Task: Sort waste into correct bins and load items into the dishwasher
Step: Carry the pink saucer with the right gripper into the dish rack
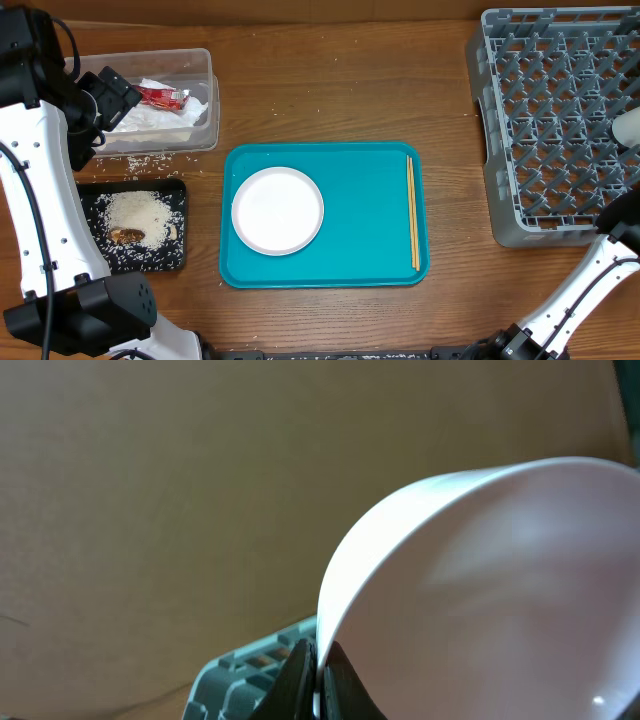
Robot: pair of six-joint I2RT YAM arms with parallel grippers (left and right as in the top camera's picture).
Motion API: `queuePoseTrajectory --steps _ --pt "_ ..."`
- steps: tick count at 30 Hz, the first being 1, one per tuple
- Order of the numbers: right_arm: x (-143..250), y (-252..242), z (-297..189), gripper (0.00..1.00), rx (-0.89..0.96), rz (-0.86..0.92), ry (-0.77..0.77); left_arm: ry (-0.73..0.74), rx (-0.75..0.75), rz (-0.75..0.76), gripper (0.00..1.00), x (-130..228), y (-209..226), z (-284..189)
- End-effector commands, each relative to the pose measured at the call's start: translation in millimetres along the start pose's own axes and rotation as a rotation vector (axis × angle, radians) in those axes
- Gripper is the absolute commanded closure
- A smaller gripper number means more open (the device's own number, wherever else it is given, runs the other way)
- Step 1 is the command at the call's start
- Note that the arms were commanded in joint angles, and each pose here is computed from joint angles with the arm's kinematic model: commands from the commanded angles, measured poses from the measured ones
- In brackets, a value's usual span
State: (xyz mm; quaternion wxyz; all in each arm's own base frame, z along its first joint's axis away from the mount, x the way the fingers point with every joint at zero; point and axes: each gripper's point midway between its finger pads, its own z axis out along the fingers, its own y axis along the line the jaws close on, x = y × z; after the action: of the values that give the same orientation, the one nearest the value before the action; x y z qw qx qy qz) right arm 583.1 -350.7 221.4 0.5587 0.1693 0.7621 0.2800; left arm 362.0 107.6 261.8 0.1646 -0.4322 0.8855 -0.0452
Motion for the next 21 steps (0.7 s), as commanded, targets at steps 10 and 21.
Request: queuePoseTrajectory --steps 10,21 --pt "33 -81 -64 0.92 -0.010 0.328 0.043 0.008 -0.002 -0.003 0.00 1 -3 4" --pt "-16 -51 -119 0.57 -0.004 0.472 -0.015 0.008 -0.002 -0.003 0.00 1 -3 4"
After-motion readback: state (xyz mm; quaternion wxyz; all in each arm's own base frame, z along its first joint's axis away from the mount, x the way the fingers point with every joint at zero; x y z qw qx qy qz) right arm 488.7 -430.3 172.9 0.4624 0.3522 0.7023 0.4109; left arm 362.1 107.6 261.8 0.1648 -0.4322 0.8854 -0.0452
